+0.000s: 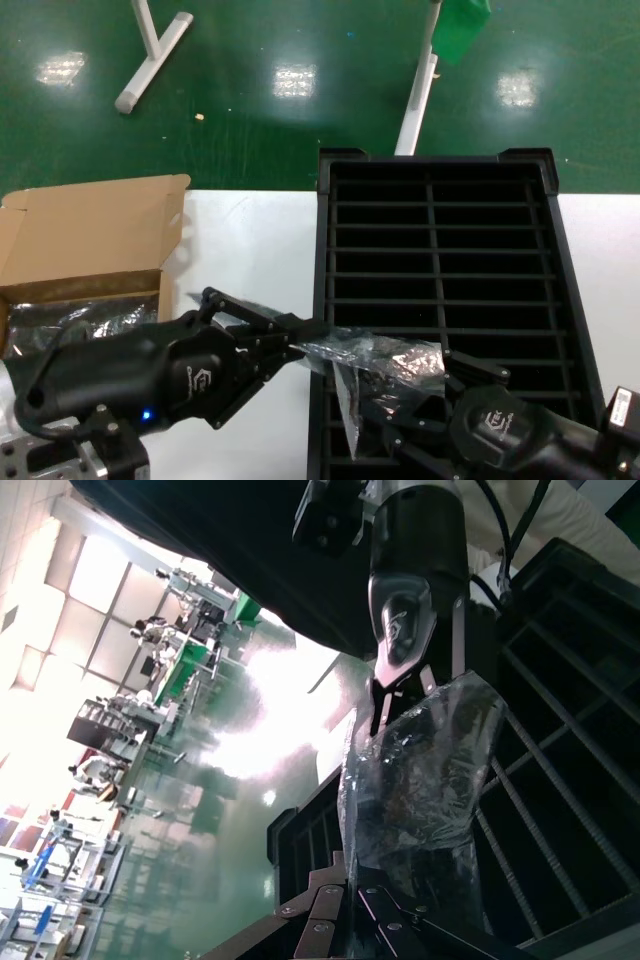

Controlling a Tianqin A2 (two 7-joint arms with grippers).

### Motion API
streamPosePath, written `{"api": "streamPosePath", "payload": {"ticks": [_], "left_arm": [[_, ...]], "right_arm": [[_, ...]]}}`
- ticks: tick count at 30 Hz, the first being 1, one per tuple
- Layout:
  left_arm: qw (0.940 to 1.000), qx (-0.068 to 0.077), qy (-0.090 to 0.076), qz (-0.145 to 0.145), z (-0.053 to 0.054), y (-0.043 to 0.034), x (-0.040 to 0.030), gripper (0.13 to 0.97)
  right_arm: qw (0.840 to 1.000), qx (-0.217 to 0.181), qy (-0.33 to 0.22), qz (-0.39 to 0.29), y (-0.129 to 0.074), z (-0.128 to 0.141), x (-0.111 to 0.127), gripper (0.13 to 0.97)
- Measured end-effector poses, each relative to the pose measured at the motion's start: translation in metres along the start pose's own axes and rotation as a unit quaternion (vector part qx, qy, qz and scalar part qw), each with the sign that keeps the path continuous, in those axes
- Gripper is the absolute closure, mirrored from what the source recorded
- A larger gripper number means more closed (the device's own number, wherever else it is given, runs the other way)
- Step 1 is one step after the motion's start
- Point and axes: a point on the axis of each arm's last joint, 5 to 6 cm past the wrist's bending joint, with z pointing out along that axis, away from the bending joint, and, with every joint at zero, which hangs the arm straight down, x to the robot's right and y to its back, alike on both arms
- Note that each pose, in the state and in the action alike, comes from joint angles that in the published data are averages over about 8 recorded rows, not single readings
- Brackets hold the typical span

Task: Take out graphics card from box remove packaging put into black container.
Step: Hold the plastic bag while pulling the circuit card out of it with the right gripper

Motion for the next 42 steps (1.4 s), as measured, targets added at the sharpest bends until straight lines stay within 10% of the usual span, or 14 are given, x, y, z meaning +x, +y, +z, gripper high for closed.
{"api": "streamPosePath", "payload": {"ticks": [31,42], "left_arm": [[1.0,0.005,-0.004,-0.001,-0.003,-0.0008,-0.0078,0.955],[0.9999,-0.004,0.012,0.003,-0.001,0.0092,-0.0002,0.955]], "right_arm": [[1.0,-0.001,-0.009,0.016,0.001,0.002,0.009,0.894],[1.0,-0.002,-0.003,0.015,0.0,-0.001,0.011,0.894]]}}
